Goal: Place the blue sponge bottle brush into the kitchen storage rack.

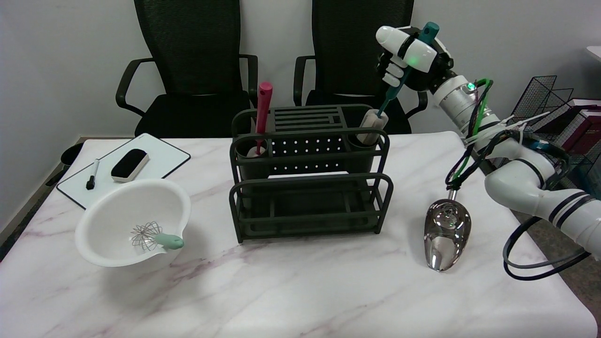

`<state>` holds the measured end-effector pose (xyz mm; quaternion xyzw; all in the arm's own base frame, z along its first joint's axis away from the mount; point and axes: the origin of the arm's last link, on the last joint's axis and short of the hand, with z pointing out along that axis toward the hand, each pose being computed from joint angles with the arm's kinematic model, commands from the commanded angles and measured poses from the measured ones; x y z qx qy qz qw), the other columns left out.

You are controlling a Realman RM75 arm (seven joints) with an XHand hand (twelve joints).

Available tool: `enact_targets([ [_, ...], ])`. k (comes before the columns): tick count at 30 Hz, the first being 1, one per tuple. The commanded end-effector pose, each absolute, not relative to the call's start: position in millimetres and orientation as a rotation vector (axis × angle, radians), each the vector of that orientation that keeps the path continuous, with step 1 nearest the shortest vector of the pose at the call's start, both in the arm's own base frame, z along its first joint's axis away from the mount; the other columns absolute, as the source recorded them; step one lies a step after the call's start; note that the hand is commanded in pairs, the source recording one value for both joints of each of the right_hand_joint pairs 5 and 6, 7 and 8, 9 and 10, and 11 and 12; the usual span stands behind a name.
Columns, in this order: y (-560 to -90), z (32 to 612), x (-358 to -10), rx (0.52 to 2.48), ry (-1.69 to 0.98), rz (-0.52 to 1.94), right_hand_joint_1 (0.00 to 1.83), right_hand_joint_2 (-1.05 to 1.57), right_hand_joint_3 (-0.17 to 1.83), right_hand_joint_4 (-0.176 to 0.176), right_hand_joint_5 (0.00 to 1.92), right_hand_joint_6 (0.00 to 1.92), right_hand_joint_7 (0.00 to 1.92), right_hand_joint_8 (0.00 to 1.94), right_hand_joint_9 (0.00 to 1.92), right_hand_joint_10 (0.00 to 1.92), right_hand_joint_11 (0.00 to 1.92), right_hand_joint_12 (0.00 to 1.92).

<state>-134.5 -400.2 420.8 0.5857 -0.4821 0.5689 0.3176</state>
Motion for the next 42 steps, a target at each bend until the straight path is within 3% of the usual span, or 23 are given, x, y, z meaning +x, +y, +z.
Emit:
enact_targets([
  [1, -410.9, 413.8, -146.6, 1.513, -1.296, 1.511, 1.13, 1.57, 0.35, 0.000, 1.92, 1.92, 1.92, 1.92, 1.92, 1.92, 1.92, 1.92],
  [18, -406.9, 417.8, -175.0, 1.475, -1.311, 1.524, 1.13, 1.57, 0.35, 0.000, 1.92, 1.92, 1.92, 1.92, 1.92, 1.92, 1.87, 1.87],
  [26, -407.8, 417.2, -180.6, 1.458, -1.316, 1.533, 1.10, 1.57, 0.37, 0.000, 1.92, 1.92, 1.92, 1.92, 1.91, 1.91, 1.70, 1.70],
  [30, -408.0, 416.0, -181.9, 1.459, -1.317, 1.530, 1.06, 1.55, 0.39, 0.000, 1.92, 1.92, 1.82, 1.82, 1.72, 1.72, 1.50, 1.50],
  [33, -408.6, 414.2, -182.0, 1.460, -1.321, 1.536, 1.12, 1.05, 0.77, 0.000, 1.88, 1.88, 1.55, 1.55, 1.48, 1.48, 1.16, 1.16],
  [35, -408.5, 414.1, -181.9, 1.462, -1.321, 1.536, 1.15, 0.67, 1.09, 0.000, 1.73, 1.73, 1.41, 1.41, 1.26, 1.26, 0.73, 0.73],
  [38, -407.3, 414.0, -181.7, 1.470, -1.320, 1.541, 1.18, 0.36, 1.32, 0.000, 1.53, 1.53, 1.22, 1.22, 0.99, 0.99, 0.58, 0.58],
  [40, -406.6, 414.2, -181.3, 1.474, -1.319, 1.549, 1.23, 0.09, 1.52, 0.000, 1.21, 1.21, 1.12, 1.12, 0.81, 0.81, 0.53, 0.53],
  [42, -405.5, 415.0, -181.3, 1.483, -1.315, 1.553, 1.26, -0.01, 1.52, 0.000, 0.99, 0.99, 1.05, 1.05, 0.73, 0.73, 0.52, 0.52],
])
